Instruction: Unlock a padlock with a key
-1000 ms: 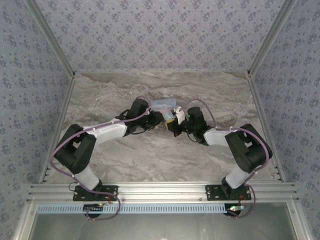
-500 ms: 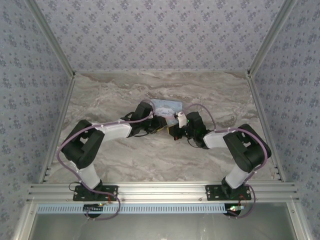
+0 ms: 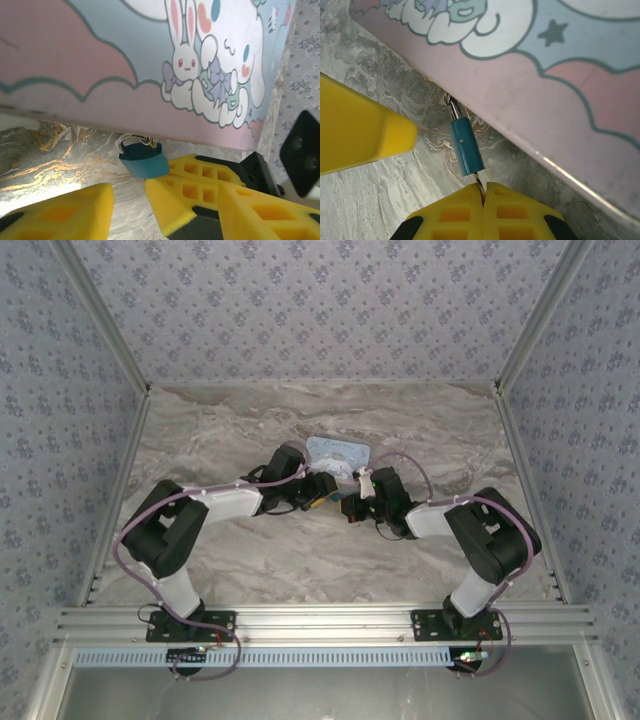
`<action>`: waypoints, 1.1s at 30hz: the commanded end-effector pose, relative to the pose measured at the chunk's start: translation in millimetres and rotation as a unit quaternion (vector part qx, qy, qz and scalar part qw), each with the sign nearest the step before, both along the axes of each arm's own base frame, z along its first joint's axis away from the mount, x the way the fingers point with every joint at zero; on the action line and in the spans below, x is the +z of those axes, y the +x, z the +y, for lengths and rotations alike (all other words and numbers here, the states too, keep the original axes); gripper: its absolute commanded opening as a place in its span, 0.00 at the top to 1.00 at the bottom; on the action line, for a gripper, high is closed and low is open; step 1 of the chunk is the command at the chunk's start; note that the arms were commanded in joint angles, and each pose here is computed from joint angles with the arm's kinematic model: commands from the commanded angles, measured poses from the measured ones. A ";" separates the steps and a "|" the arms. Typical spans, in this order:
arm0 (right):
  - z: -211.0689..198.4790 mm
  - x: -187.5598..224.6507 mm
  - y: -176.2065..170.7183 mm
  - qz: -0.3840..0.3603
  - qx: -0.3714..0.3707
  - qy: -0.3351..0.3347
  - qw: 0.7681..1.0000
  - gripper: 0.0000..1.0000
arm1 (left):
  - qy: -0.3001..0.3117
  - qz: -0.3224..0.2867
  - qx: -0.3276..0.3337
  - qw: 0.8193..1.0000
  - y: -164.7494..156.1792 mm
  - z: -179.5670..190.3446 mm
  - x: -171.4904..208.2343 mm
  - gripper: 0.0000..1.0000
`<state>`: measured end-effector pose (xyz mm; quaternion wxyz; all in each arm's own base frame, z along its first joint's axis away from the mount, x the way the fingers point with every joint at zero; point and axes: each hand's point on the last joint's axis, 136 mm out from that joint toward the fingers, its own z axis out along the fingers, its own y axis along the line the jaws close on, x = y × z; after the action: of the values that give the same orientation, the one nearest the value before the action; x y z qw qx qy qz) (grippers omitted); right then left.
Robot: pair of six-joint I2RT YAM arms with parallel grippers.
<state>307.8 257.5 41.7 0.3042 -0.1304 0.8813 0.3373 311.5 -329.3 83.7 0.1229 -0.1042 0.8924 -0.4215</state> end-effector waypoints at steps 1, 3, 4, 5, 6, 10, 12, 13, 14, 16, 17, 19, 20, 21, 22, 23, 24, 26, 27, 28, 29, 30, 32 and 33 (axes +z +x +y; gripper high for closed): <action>-0.5 12.4 6.9 0.012 -0.022 0.012 1.000 1.00 | -0.012 -0.034 -0.001 0.999 1.8 8.7 28.4 0.40; -0.9 11.1 4.3 0.022 -0.025 0.013 0.999 1.00 | -0.011 -0.037 0.005 0.999 1.4 15.3 30.8 0.38; -1.7 11.4 3.3 0.027 -0.027 0.013 0.999 1.00 | -0.012 -0.039 0.008 0.999 1.3 18.3 31.9 0.37; -2.5 11.1 2.0 0.032 -0.030 0.013 0.999 1.00 | -0.013 -0.042 0.010 0.999 0.3 20.2 33.1 0.37; -3.5 11.3 1.1 0.037 -0.034 0.013 0.999 1.00 | -0.015 -0.043 0.013 0.999 -0.4 21.9 33.3 0.37; -5.3 15.5 -3.6 0.053 -0.053 0.028 0.997 1.00 | -0.034 -0.043 0.021 0.998 -4.9 23.3 30.6 0.38; -2.2 20.2 -6.3 0.052 -0.059 0.046 0.996 1.00 | -0.044 -0.043 0.025 0.998 -6.0 23.6 28.6 0.39; -0.1 22.2 -7.1 0.057 -0.064 0.056 0.995 1.00 | -0.046 -0.043 0.027 0.998 -6.1 24.2 27.1 0.40; 2.5 23.5 -7.9 0.061 -0.065 0.063 0.994 1.00 | -0.050 -0.043 0.027 0.997 -6.8 23.3 26.3 0.41; 6.3 22.6 -10.1 0.071 -0.068 0.069 0.993 1.00 | -0.053 -0.043 0.027 0.997 -8.5 21.6 24.1 0.41; 7.5 22.2 -10.6 0.077 -0.071 0.072 0.992 1.00 | -0.055 -0.043 0.026 0.997 -9.3 19.9 23.6 0.42; 8.2 20.8 -11.2 0.087 -0.079 0.077 0.990 1.00 | -0.059 -0.039 0.025 0.997 -11.5 16.7 21.5 0.43; 8.5 21.2 -11.4 0.092 -0.083 0.081 0.989 1.00 | -0.060 -0.038 0.024 0.997 -12.8 15.1 19.8 0.44; 8.8 21.6 -11.8 0.096 -0.085 0.084 0.988 1.00 | -0.062 -0.036 0.025 0.997 -13.1 13.9 18.9 0.44; 8.9 22.7 -11.3 0.100 -0.090 0.089 0.987 1.00 | -0.065 -0.036 0.023 0.997 -14.1 11.4 18.1 0.44; 8.6 22.6 -11.3 0.106 -0.094 0.092 0.986 1.00 | -0.066 -0.034 0.023 0.997 -14.8 9.7 15.8 0.45; 9.1 23.4 -11.7 0.109 -0.095 0.095 0.985 1.00 | -0.068 -0.032 0.022 0.997 -15.3 7.5 14.9 0.45; 7.9 22.6 -11.9 0.117 -0.100 0.098 0.983 1.00 | -0.073 -0.026 0.018 0.997 -16.6 2.8 11.1 0.46; 8.6 23.2 -11.5 0.121 -0.101 0.101 0.982 1.00 | -0.074 -0.024 0.018 0.997 -16.5 1.0 10.0 0.47; 8.8 23.2 -11.9 0.125 -0.102 0.104 0.981 1.00 | -0.076 -0.022 0.017 0.997 -17.4 -1.2 8.3 0.47; 8.8 23.7 -11.4 0.127 -0.103 0.106 0.981 1.00 | -0.077 -0.021 0.018 0.997 -17.2 -2.7 7.0 0.47; 9.5 24.7 -11.6 0.128 -0.102 0.108 0.981 1.00 | -0.077 -0.020 0.019 0.997 -17.4 -3.4 5.4 0.48; 9.3 24.9 -11.0 0.130 -0.104 0.109 0.980 1.00 | -0.081 -0.017 0.020 0.996 -16.6 -5.9 3.1 0.48; 9.7 25.9 -10.6 0.128 -0.102 0.109 0.980 1.00 | -0.082 -0.016 0.020 0.996 -16.4 -7.3 2.1 0.49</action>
<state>293.7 264.2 55.1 0.2288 0.0313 0.8893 0.3947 293.4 -328.1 81.0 0.1347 -0.1283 0.8611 -0.4732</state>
